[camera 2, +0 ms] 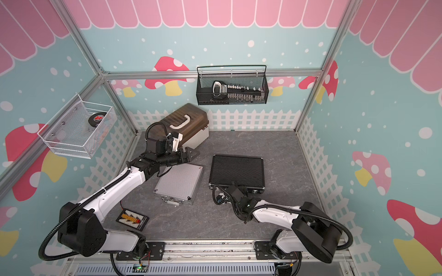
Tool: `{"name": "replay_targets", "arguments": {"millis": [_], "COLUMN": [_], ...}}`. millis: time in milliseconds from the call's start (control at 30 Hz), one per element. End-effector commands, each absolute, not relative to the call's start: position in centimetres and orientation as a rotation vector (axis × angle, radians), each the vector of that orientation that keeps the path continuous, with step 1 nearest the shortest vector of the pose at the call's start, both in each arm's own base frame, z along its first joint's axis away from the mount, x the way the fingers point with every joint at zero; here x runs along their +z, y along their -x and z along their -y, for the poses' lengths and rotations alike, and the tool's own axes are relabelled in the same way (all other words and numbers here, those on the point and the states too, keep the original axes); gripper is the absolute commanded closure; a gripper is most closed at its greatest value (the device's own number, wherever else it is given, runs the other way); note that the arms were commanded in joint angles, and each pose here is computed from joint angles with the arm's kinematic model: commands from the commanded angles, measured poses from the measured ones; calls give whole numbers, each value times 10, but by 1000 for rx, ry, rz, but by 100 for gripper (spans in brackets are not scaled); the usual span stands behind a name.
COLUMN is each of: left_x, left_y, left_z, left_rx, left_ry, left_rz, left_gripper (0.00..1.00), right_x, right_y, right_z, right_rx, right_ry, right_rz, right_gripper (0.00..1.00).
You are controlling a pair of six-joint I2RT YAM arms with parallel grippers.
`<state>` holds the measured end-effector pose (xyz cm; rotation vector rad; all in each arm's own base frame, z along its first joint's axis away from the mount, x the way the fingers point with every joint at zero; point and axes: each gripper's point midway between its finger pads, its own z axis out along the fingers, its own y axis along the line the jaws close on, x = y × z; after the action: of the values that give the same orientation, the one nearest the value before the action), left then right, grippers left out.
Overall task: Open the poker set cases
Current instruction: Place the poker set case at the center of the board, then open the case lid on the poker set case.
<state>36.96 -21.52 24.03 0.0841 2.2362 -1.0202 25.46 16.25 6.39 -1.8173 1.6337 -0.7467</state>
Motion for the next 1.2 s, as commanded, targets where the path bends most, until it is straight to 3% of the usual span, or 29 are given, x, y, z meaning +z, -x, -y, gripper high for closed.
{"name": "replay_targets", "arguments": {"millis": [0,133,267,400,500,800,1033,1167], "left_x": [243,237,231,217,205,169,144,132], "left_y": [-370,-373,-375,-370,-361,-350,-352,-354], "left_z": [215,217,219,231,248,274,283,290], "left_rx": [-1039,-1041,-1037,-1027,-1012,-983,-975,-997], "left_ry": [-66,-62,-54,-60,-82,-44,-21,-18], "left_rz": [-2233,-2258,-2276,-2336,-2401,-2545,-2610,-2635], "left_gripper": [17,17,18,18,18,18,18,19], "right_x": [61,90,123,197,219,156,112,90], "right_y": [-217,-196,-190,-220,-246,-291,-290,-286], "right_z": [-155,-164,-170,-168,-149,-82,-41,-44], "right_rx": [-531,-307,-170,-88,107,498,440,542], "right_ry": [1887,1781,1607,1098,710,-135,-418,-454], "right_rz": [-1742,-1763,-1799,-1901,-2102,-2625,-2644,-2696], "right_gripper": [47,31,29,29,35,40,33,34]}}
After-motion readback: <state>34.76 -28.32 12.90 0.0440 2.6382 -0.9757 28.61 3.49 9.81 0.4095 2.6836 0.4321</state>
